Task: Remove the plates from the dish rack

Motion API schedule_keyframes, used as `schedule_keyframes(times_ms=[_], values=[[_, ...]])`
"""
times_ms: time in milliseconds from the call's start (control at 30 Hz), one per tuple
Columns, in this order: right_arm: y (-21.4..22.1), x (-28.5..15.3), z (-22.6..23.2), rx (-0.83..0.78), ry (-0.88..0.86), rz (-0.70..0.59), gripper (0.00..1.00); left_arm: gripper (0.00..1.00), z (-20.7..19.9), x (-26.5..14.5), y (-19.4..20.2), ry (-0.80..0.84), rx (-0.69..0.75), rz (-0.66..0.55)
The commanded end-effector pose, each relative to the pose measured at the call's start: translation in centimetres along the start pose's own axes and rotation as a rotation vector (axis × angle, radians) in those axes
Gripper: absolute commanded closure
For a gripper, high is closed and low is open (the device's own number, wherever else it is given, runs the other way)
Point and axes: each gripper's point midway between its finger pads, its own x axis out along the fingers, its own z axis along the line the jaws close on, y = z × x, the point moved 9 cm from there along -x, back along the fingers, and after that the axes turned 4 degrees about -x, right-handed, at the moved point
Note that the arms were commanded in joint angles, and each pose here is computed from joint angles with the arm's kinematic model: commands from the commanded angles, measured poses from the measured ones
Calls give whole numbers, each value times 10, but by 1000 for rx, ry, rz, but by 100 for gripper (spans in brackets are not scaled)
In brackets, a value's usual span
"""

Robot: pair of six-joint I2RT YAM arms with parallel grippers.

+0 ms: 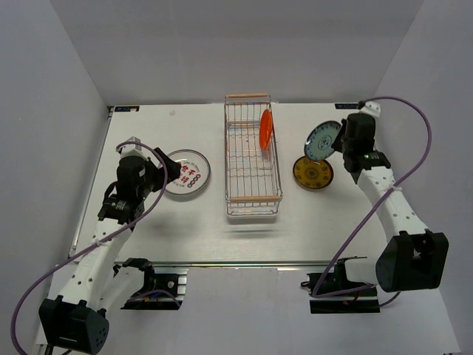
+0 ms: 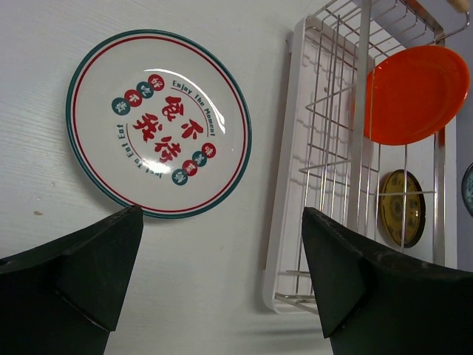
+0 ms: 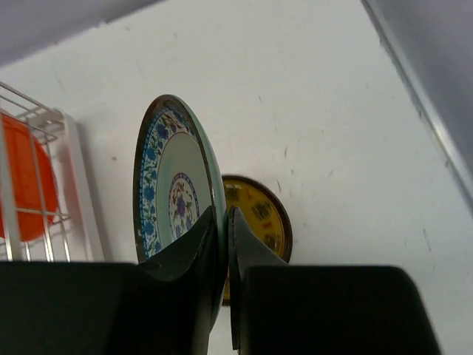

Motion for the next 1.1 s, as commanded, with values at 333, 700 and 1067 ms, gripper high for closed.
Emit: schedule_keyframes(times_ms=[333,700,1067], values=[[80,24,-44,207,-31,149,100,2,-9,-3,-8,55,24,-34],[97,53,-43,252,-57,216,98,2,-1,1,-1,29,25,-24],[109,60,-45,269,4,305,48,2,2,2,1,11,30,-19]])
